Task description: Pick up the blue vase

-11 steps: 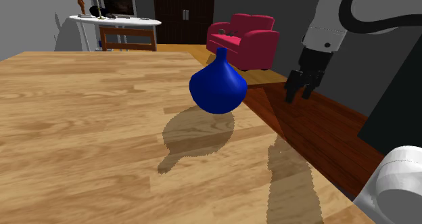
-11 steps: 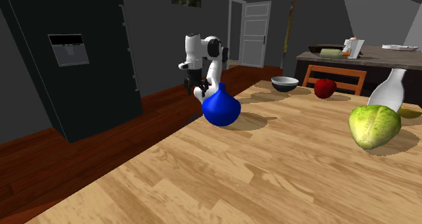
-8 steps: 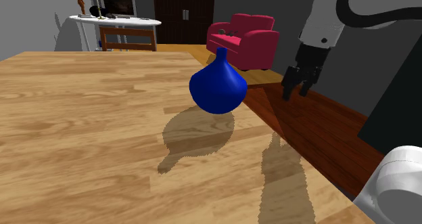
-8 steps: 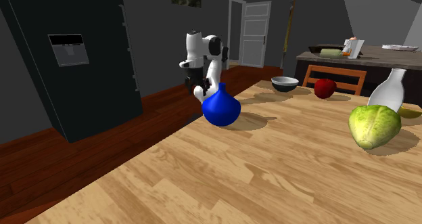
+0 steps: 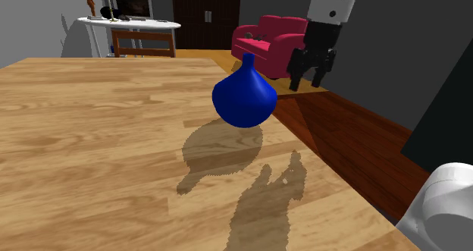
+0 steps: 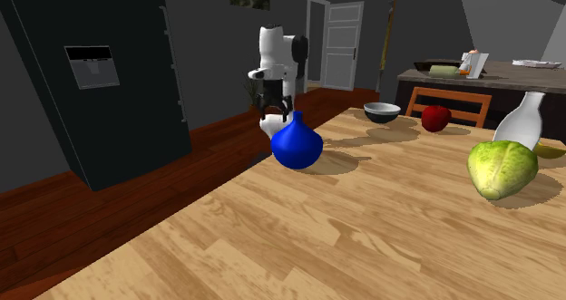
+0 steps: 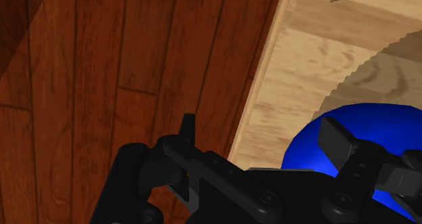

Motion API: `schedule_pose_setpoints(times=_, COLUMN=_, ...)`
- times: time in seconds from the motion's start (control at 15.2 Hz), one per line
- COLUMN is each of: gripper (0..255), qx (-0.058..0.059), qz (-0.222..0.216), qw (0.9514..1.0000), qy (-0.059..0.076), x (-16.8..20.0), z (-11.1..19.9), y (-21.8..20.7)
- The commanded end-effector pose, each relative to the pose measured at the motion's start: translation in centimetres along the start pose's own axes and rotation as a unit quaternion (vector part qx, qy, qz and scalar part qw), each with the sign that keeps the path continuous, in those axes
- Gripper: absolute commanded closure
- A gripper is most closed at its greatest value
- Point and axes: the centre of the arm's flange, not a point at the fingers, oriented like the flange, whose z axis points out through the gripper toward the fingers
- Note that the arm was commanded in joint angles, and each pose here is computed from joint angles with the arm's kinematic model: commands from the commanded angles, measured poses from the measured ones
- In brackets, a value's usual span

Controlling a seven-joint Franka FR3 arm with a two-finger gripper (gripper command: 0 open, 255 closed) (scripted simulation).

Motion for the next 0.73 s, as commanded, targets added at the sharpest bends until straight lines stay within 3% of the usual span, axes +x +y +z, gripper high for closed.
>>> schedule_pose_setpoints(times=0.0, gripper=0, qx=-0.001, qz=-0.004, qw=1.0, qy=0.0, x=1.2, z=-1.4, y=-1.9)
schedule_pose_setpoints(times=0.66, gripper=0, qx=-0.01, qz=-0.021, qw=0.9997, qy=0.003, x=7.4, z=-8.2, y=-11.7)
